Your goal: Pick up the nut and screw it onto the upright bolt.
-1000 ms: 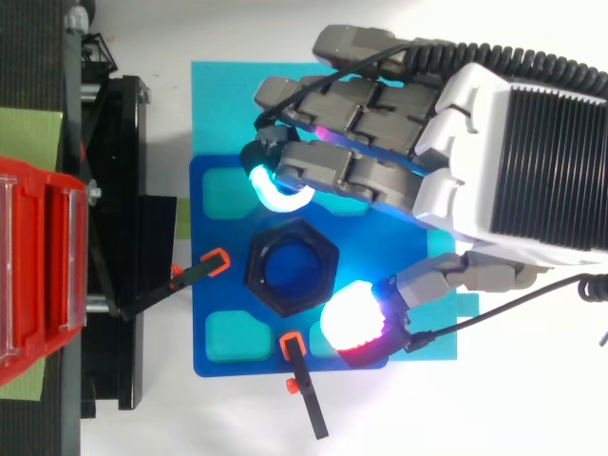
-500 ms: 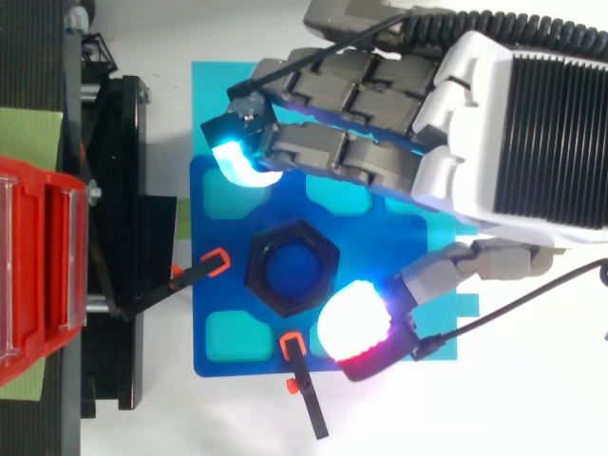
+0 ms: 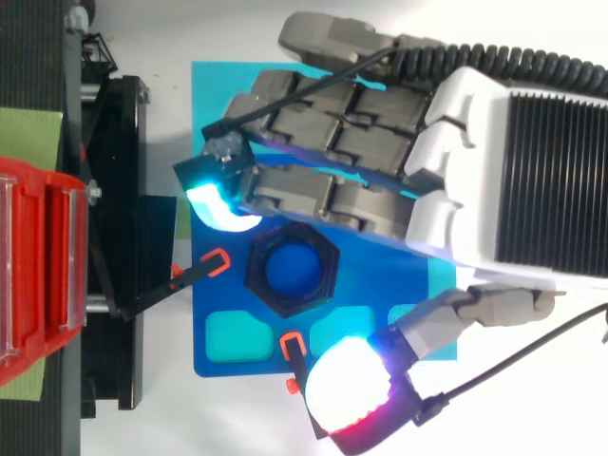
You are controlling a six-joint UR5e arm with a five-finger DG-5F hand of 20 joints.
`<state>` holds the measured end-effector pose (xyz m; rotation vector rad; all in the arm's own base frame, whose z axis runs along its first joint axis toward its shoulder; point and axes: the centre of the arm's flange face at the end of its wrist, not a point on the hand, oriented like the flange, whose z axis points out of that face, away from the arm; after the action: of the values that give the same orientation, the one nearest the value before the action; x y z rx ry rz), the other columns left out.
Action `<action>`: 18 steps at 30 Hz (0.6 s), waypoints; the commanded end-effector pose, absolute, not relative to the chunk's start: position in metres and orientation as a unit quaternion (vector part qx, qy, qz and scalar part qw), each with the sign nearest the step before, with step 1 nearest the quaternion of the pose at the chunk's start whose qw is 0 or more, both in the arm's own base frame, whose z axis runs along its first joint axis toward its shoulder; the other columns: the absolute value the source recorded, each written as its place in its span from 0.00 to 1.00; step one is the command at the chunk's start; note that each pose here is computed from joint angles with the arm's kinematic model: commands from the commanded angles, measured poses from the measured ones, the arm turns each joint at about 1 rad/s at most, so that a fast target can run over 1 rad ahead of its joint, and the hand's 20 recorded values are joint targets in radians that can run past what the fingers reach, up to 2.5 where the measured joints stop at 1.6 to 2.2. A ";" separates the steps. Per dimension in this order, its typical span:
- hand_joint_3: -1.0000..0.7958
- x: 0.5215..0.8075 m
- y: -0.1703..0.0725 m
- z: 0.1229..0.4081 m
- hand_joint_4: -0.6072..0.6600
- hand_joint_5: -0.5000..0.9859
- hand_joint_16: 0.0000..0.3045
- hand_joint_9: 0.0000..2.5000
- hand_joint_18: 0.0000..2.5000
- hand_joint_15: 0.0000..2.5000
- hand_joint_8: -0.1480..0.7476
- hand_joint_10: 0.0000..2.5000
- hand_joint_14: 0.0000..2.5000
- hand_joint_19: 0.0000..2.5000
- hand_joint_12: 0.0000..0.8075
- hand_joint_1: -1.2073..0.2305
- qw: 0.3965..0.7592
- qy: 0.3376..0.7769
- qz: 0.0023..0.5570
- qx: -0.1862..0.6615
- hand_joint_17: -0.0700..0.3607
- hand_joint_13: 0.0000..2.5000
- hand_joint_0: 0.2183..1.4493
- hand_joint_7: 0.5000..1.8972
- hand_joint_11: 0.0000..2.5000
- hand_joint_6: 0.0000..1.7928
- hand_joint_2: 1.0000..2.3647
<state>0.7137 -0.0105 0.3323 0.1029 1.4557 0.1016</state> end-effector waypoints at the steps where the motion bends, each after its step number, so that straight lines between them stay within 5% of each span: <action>1: 0.28 0.714 -0.006 0.332 0.59 0.20 0.14 0.18 0.09 0.00 0.44 0.00 0.00 0.00 0.40 0.73 0.743 0.665 0.052 0.048 0.39 0.20 0.18 0.14 0.00 0.28 0.00; 18: 0.28 0.711 -0.005 0.328 0.59 0.21 0.13 0.18 0.09 0.00 0.44 0.00 0.00 0.00 0.39 0.73 0.731 0.678 0.058 0.047 0.38 0.20 0.19 0.17 0.00 0.28 0.00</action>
<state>0.7110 -0.0050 0.3282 0.1050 1.4888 0.1275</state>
